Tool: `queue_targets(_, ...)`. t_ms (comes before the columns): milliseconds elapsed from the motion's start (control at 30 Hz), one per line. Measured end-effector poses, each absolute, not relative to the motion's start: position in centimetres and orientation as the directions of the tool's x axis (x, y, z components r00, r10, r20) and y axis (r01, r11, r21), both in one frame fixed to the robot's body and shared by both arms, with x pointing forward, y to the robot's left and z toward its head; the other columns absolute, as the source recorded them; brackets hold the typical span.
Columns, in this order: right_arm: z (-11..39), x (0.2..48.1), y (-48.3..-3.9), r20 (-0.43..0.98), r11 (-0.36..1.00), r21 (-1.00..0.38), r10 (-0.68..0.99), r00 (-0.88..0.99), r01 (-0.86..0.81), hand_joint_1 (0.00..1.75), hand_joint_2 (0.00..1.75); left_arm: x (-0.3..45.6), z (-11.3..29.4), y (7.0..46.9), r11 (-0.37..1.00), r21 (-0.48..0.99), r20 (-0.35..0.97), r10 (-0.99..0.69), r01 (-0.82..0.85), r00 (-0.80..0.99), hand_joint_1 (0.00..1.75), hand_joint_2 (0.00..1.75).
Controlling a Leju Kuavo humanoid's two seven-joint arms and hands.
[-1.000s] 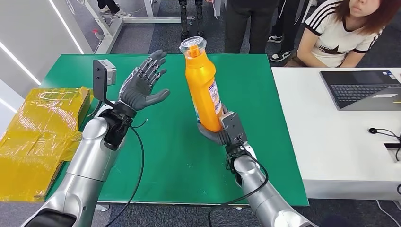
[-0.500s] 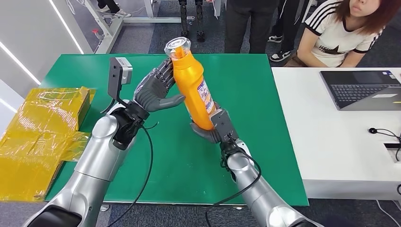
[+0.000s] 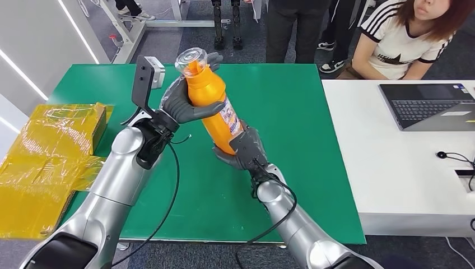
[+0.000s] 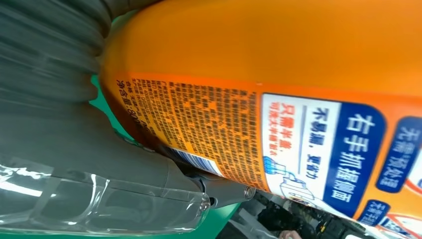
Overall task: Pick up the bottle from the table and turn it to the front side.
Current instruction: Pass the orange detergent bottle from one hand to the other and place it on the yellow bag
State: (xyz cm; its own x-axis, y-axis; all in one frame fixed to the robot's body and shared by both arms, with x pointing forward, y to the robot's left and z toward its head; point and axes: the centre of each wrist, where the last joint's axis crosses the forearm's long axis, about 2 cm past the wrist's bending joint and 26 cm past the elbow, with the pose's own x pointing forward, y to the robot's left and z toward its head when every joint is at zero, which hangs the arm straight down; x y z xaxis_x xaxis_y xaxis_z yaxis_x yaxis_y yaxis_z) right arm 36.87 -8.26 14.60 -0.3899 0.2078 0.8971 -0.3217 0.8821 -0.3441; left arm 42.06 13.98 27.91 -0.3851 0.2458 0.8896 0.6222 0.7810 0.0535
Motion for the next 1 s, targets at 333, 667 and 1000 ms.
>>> queue_targets(333, 13.9, 36.6, -8.2, 0.894, 0.873, -0.368, 0.238, -0.379, -0.320, 1.75, 1.75, 42.5, 28.0, 13.8, 0.767, 0.028, 0.899, 0.261, 0.641, -0.351, 0.98, 1.75)
queue_targets(667, 13.4, 36.5, -8.4, 0.897, 0.874, -0.369, 0.246, -0.367, -0.317, 1.75, 1.75, 42.6, 27.6, 13.8, 0.693, -0.088, 0.905, 0.355, 0.715, -0.233, 1.75, 1.75)
queue_targets(1000, 13.0, 36.6, -8.6, 0.922, 0.891, -0.304, 0.188, -0.338, -0.336, 1.74, 1.75, 42.8, 27.3, 14.4, 0.665, -0.196, 0.897, 0.418, 0.720, -0.142, 1.75, 1.75)
